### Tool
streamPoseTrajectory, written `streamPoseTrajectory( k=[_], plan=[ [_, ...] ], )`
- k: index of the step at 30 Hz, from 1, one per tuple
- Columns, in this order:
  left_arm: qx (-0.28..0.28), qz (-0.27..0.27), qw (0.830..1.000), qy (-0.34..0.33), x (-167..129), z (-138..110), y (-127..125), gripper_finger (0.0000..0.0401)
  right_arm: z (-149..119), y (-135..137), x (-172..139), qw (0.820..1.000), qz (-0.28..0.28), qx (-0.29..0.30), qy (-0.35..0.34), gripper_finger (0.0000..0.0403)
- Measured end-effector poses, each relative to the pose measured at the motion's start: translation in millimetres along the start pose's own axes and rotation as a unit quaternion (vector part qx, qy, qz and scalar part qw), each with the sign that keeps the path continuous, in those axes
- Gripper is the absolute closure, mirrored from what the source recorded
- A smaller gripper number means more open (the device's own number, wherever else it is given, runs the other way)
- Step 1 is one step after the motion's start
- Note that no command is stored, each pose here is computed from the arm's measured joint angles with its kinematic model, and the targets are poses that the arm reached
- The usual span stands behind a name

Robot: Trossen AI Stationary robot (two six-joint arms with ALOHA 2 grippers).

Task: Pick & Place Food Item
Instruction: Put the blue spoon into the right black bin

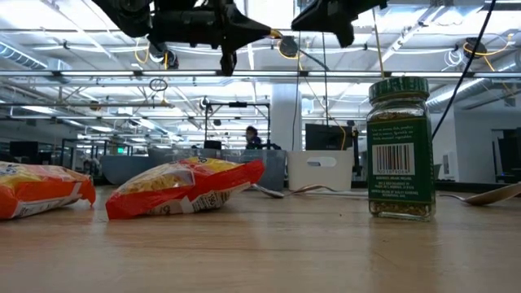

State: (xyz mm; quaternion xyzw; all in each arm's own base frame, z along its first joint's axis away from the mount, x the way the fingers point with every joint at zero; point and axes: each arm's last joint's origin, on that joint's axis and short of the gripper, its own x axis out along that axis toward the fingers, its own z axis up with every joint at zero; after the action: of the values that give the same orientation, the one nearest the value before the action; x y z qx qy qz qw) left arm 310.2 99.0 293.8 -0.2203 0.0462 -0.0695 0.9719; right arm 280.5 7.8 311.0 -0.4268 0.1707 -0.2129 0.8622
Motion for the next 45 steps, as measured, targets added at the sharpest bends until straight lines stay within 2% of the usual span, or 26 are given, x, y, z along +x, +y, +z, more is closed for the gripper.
streamPoseTrajectory(
  k=[5,11,17,23,29,35,39,45],
  plan=[
    [0.010,0.007,1.000,0.010,-10,5,4,0.0395,-1,-12,-13,0.999,0.007,0.028,-0.013,0.0284],
    [0.032,0.037,0.999,0.020,-22,9,8,0.0393,0,-25,-30,0.991,0.062,0.100,-0.069,0.0217],
    [0.068,0.090,0.993,0.046,-26,5,12,0.0391,-6,-35,-38,0.975,0.107,0.172,-0.095,0.0180],
    [0.106,0.152,0.977,0.102,-28,15,7,0.0393,-18,-42,-34,0.951,0.176,0.231,-0.107,0.0182],
    [0.167,0.211,0.947,0.173,-32,41,-12,0.0395,-35,-50,-22,0.925,0.224,0.288,-0.104,0.0196],
    [0.195,0.251,0.925,0.209,-39,62,-30,0.0395,-57,-52,-2,0.924,0.229,0.300,-0.058,0.0203],
    [0.194,0.273,0.916,0.222,-42,67,-33,0.0393,-66,-53,13,0.924,0.244,0.292,-0.036,0.0204],
    [0.167,0.291,0.906,0.256,-42,58,-27,0.0395,-56,-67,32,0.932,0.257,0.254,-0.014,0.0204]
  ],
)
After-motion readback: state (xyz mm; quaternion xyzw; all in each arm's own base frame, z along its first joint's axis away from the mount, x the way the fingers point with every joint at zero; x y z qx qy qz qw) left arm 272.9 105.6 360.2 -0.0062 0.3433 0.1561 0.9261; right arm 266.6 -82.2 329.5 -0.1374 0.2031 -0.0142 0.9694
